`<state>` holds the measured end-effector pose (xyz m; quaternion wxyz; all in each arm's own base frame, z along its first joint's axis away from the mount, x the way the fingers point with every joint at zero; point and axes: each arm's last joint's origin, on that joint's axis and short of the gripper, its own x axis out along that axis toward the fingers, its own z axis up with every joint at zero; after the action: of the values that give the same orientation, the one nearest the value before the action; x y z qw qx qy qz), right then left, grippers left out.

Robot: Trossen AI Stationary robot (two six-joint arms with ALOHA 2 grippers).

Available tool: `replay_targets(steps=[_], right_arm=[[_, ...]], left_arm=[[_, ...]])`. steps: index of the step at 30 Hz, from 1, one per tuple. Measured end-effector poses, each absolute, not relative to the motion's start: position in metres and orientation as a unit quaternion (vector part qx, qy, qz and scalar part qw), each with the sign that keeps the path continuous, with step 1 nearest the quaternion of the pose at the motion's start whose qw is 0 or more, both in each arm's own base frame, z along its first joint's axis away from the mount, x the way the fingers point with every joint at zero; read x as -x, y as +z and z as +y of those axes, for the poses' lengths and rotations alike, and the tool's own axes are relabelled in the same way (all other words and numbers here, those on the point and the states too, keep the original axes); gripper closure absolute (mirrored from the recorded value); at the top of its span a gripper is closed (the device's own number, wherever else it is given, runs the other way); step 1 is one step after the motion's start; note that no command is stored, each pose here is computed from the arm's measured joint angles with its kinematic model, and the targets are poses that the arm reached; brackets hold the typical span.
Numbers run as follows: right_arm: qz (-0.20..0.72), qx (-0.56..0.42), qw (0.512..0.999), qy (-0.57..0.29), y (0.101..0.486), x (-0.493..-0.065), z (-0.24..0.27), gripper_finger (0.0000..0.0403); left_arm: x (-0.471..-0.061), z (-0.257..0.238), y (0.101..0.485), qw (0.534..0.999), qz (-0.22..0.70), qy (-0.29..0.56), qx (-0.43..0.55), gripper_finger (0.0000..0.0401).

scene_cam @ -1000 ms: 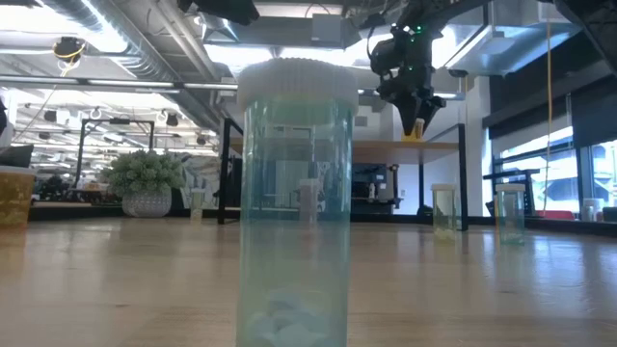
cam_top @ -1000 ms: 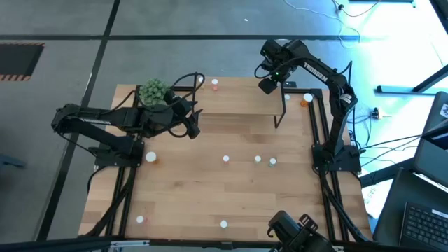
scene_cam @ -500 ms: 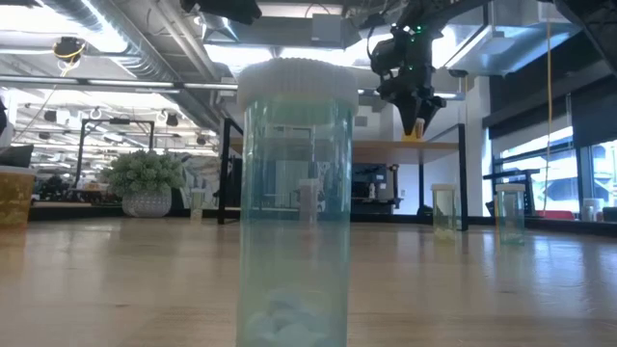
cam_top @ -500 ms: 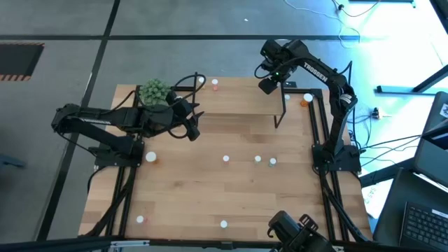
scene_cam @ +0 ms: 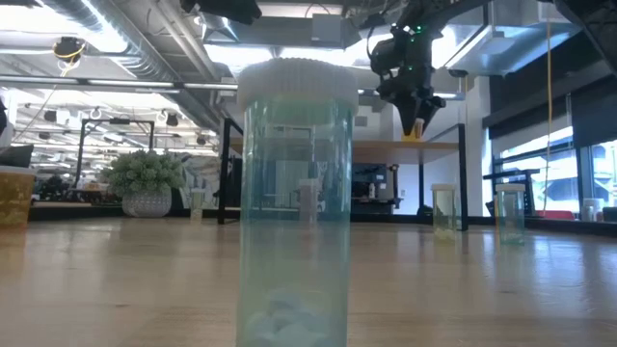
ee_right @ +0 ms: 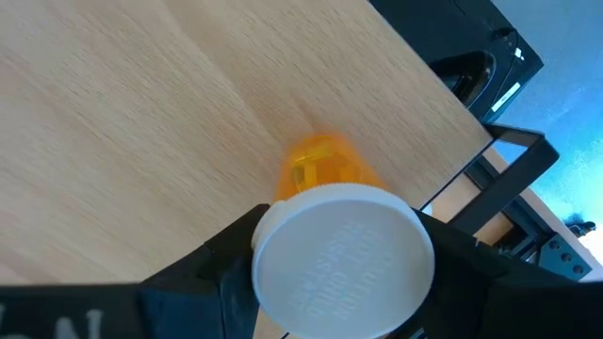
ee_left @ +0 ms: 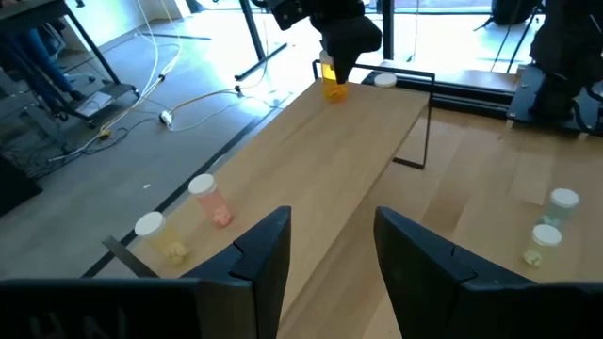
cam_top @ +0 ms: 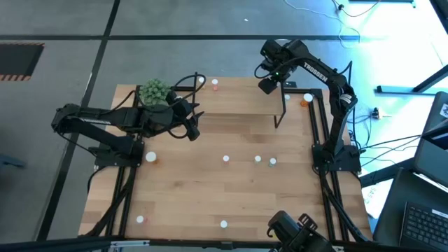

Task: Pick and place medicine bottles onto shelf by color
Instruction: Put the bottom orange pill bottle on the shelf

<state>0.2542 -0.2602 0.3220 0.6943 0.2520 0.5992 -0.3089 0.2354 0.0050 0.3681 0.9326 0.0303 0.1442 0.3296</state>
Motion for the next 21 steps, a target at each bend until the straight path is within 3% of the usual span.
replay_targets(steps=[21], right_arm=[[0.597, -0.249, 0.704, -0.293, 0.3221, -0.2552, -0.2603, 0.0184]], left_arm=[[-0.2354, 0.0049, 0.3681, 0.933, 0.144, 0.329, -0.03, 0.0252]])
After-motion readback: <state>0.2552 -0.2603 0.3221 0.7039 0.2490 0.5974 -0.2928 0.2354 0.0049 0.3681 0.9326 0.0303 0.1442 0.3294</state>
